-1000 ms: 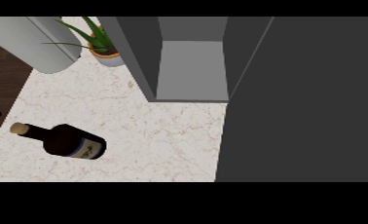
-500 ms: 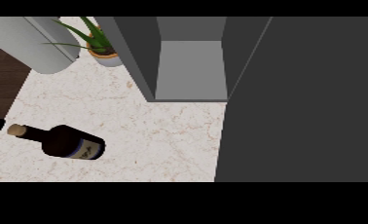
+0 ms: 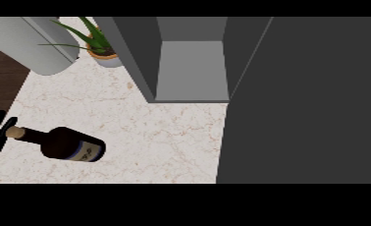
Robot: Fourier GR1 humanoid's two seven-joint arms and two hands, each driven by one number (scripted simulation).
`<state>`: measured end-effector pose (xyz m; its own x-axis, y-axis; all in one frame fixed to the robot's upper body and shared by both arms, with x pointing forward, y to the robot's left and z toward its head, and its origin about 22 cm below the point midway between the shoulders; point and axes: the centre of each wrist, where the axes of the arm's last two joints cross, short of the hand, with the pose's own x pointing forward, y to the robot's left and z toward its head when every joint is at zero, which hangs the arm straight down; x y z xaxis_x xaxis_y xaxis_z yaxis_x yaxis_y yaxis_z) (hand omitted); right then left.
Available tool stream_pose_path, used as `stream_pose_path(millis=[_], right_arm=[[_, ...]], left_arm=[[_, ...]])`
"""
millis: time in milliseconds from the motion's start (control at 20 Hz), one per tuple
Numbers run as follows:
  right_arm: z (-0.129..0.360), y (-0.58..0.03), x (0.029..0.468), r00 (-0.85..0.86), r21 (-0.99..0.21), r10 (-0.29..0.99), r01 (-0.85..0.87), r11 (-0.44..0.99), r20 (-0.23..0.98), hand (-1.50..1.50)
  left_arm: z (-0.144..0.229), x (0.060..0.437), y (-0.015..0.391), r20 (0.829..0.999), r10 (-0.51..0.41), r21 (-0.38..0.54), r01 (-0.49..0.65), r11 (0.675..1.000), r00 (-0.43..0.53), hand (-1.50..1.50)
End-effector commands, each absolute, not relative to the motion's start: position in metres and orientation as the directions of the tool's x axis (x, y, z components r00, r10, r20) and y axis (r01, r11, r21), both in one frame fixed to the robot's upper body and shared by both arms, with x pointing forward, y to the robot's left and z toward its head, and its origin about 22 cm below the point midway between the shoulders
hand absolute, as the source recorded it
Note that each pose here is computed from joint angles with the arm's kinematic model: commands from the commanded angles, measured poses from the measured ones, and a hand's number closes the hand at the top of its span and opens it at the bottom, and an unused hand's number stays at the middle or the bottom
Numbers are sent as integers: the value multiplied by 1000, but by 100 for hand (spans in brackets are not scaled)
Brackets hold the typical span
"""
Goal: Pick up the wine, place it into the cabinet and close the cabinet
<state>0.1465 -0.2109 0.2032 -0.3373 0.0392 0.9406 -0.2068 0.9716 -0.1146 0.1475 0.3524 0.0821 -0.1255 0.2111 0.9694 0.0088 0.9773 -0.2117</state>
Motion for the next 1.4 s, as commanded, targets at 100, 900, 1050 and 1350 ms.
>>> stream_pose_path(millis=[100, 900, 1050, 1350], right_arm=[[218, -219, 114, -386, -75, -26, -244, 967, 922, -150], [215, -221, 132, -398, -80, -22, -239, 968, 917, -150], [220, -216, 114, -387, -105, 0, -250, 963, 922, -150], [219, -221, 112, -384, -95, -8, -247, 964, 923, -150]], left_arm=[[51, 151, 355, 972, 196, -201, -25, 979, -133, -150], [9, 171, 380, 976, 197, -196, 21, 980, -97, -150], [-23, 167, 375, 972, 215, -215, 10, 977, -90, -150], [-32, 173, 370, 971, 223, -223, 8, 975, -86, -150]])
